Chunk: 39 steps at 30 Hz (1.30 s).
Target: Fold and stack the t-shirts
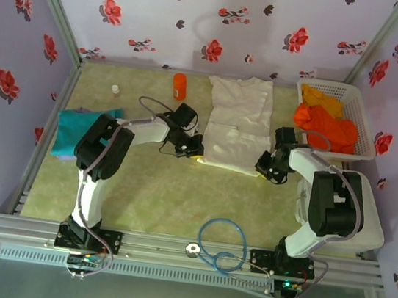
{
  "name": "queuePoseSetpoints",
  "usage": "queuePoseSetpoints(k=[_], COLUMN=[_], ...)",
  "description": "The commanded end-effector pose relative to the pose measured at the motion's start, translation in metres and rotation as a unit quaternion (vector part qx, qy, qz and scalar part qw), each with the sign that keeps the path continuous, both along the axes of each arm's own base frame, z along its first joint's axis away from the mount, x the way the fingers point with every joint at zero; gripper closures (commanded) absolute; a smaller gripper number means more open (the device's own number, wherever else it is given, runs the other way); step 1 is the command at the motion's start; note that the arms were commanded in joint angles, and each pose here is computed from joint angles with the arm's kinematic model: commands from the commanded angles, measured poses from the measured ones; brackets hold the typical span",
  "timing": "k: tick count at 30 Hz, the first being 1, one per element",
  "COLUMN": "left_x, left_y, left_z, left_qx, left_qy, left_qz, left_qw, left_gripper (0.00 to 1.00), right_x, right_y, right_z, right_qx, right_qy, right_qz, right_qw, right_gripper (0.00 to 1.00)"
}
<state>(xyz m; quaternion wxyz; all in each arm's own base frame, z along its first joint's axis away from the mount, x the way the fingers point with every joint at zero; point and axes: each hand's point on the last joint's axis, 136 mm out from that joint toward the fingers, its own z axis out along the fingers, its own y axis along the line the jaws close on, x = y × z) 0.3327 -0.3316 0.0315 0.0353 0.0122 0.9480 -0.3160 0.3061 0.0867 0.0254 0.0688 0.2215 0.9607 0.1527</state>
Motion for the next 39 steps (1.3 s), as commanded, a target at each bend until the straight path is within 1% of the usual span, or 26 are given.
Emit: queuePoseSetpoints(k=[1,6,10,16,18,19,21,22,23,24,25,26,28,32,35,39], left_x=[-0.015,-0.037,-0.062,-0.096,-0.105,-0.109,-0.112,-0.111,-0.108,-0.104,-0.098,-0.09,-0.071,-0.026,0.0,0.023], left_y=[0.011,0.017,0.024,0.033,0.032,0.03,0.029,0.03,0.03,0.032,0.034,0.038,0.043,0.044,0.039,0.034], left_z=[0.0,0.004,0.005,0.0,-0.001,0.0,0.002,0.004,0.009,0.013,0.019,0.026,0.038,0.056,0.054,0.044], left_qx=[0.023,0.03,0.03,0.035,0.036,0.037,0.038,0.041,0.044,0.048,0.054,0.059,0.066,0.059,0.046,0.027], left_qy=[0.009,0.015,0.025,0.041,0.045,0.046,0.047,0.045,0.039,0.033,0.027,0.016,-0.008,-0.07,-0.09,-0.091], left_qz=[0.003,0.004,0.018,0.039,0.039,0.036,0.029,0.023,0.016,0.009,0.002,-0.005,-0.012,-0.038,-0.062,-0.068], left_qw=[1.0,0.999,0.999,0.998,0.998,0.998,0.998,0.998,0.998,0.998,0.998,0.998,0.998,0.995,0.993,0.993], left_gripper=[1.0,1.0,1.0,1.0,1.0,1.0,1.0,0.91,0.75,0.65,0.59,0.55,0.54,0.54,0.55,0.57], right_x=[-0.02,-0.043,-0.068,-0.103,-0.11,-0.112,-0.11,-0.107,-0.101,-0.096,-0.088,-0.08,-0.059,-0.012,0.021,0.048], right_y=[-0.005,-0.001,0.0,0.001,0.001,0.0,-0.002,-0.004,-0.005,-0.007,-0.009,-0.011,-0.011,-0.019,-0.022,-0.028], right_z=[0.001,0.006,0.004,-0.001,0.001,0.002,0.009,0.013,0.018,0.022,0.027,0.032,0.04,0.046,0.043,0.034], right_qx=[-0.015,-0.016,-0.022,-0.024,-0.025,-0.025,-0.031,-0.037,-0.044,-0.05,-0.057,-0.06,-0.059,-0.069,-0.065,-0.065], right_qy=[0.018,0.046,0.071,0.099,0.098,0.095,0.083,0.077,0.066,0.056,0.044,0.032,0.001,-0.04,-0.071,-0.07], right_qz=[0.005,0.024,0.038,0.037,0.036,0.034,0.033,0.033,0.033,0.032,0.03,0.028,0.026,0.015,0.008,0.006], right_qw=[1.0,0.999,0.996,0.994,0.994,0.995,0.996,0.996,0.996,0.997,0.997,0.997,0.998,0.997,0.995,0.995], right_gripper=[0.96,0.97,0.98,0.97,0.94,0.91,0.79,0.73,0.63,0.58,0.53,0.48,0.4,0.39,0.41,0.46])
